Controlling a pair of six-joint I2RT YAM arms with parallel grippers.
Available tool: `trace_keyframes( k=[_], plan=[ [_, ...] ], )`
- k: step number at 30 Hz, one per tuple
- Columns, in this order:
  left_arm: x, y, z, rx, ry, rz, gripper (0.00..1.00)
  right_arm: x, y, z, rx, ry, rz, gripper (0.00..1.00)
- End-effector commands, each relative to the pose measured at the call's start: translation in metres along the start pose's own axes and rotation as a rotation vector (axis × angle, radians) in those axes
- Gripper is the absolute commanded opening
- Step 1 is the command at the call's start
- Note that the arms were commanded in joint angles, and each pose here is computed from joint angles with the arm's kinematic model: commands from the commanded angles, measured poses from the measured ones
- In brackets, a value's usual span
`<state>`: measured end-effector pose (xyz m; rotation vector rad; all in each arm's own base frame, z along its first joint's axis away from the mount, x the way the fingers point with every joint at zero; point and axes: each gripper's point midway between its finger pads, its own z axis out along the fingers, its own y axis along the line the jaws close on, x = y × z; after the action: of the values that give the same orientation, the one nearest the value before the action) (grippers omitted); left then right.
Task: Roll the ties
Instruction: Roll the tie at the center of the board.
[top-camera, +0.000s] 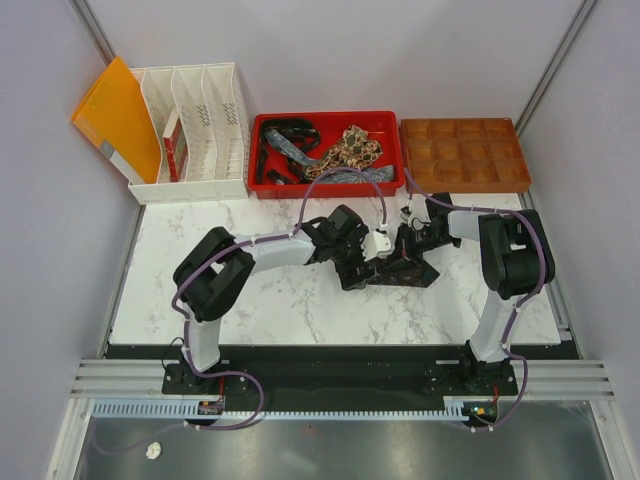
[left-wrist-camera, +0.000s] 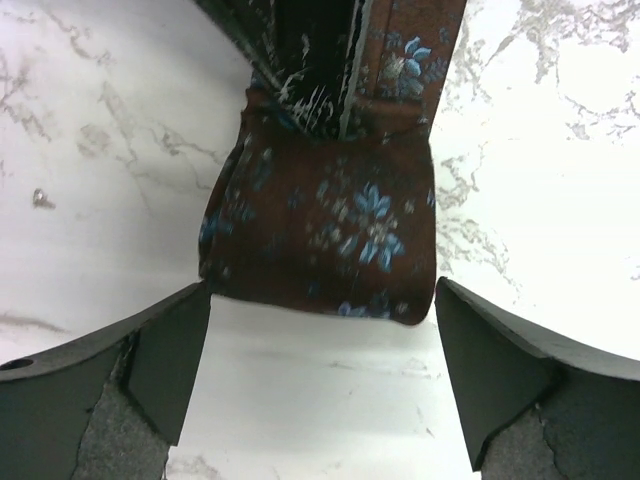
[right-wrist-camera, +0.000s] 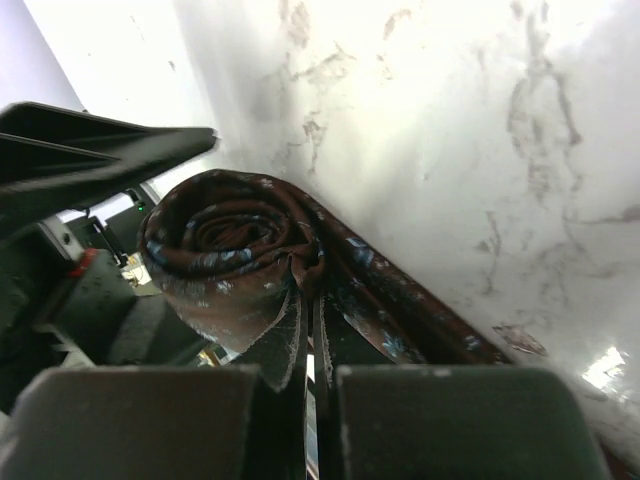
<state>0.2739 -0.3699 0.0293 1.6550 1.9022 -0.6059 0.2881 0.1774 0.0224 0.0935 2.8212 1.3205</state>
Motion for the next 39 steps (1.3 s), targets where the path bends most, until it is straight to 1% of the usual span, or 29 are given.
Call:
trace_keyframes(
  k=[1, 3, 6, 13, 21, 22, 23, 25, 26, 27, 28, 30, 32, 36, 37, 39],
  plan=[
    [-0.027, 0.011, -0.02, -0.063, -0.109, -0.013, 1.0, -0.004, -0.038, 0.004, 0.17, -0.007, -0.046, 0.0],
    [-0.034, 0.012, -0.023, -0.065, -0.144, -0.006, 1.0, -0.004, -0.044, 0.005, 0.188, -0.002, -0.044, 0.0],
    [-0.032, 0.009, -0.022, -0.053, -0.168, 0.005, 1.0, -0.004, -0.043, 0.006, 0.188, 0.005, -0.068, 0.0],
    [-0.046, 0.002, -0.016, -0.017, -0.289, 0.114, 1.0, -0.002, -0.038, 0.016, 0.182, 0.039, -0.115, 0.0],
    [-0.052, 0.0, -0.009, 0.003, -0.33, 0.169, 1.0, -0.006, -0.033, 0.029, 0.178, 0.064, -0.168, 0.0],
    [-0.053, -0.004, -0.008, 0.024, -0.334, 0.174, 0.98, -0.01, -0.031, 0.03, 0.176, 0.059, -0.17, 0.0],
    [-0.05, -0.007, -0.007, 0.035, -0.324, 0.176, 0.92, -0.012, -0.031, 0.031, 0.176, 0.06, -0.171, 0.0],
    [-0.049, -0.009, -0.004, 0.056, -0.311, 0.174, 0.82, -0.016, -0.028, 0.033, 0.174, 0.056, -0.182, 0.0],
    [-0.043, -0.012, -0.002, 0.074, -0.284, 0.158, 0.72, -0.018, -0.029, 0.033, 0.176, 0.051, -0.181, 0.0],
    [-0.042, -0.012, -0.001, 0.079, -0.277, 0.15, 0.68, -0.02, -0.028, 0.033, 0.175, 0.047, -0.185, 0.0],
    [-0.04, -0.013, -0.001, 0.081, -0.271, 0.146, 0.66, -0.021, -0.028, 0.034, 0.175, 0.049, -0.19, 0.0],
    [-0.034, -0.014, -0.001, 0.075, -0.253, 0.119, 0.75, -0.021, -0.031, 0.035, 0.185, 0.05, -0.192, 0.0],
    [-0.024, -0.013, -0.001, 0.051, -0.229, 0.1, 0.9, -0.021, -0.033, 0.035, 0.19, 0.052, -0.191, 0.0],
    [-0.015, -0.008, -0.005, 0.005, -0.218, 0.083, 0.92, -0.017, -0.038, 0.036, 0.203, 0.061, -0.194, 0.0],
    [-0.015, -0.007, -0.006, 0.001, -0.221, 0.077, 0.92, -0.017, -0.04, 0.036, 0.207, 0.063, -0.191, 0.0],
    [-0.01, -0.009, -0.005, 0.006, -0.214, 0.065, 0.86, -0.017, -0.039, 0.036, 0.201, 0.066, -0.191, 0.0]
  ],
)
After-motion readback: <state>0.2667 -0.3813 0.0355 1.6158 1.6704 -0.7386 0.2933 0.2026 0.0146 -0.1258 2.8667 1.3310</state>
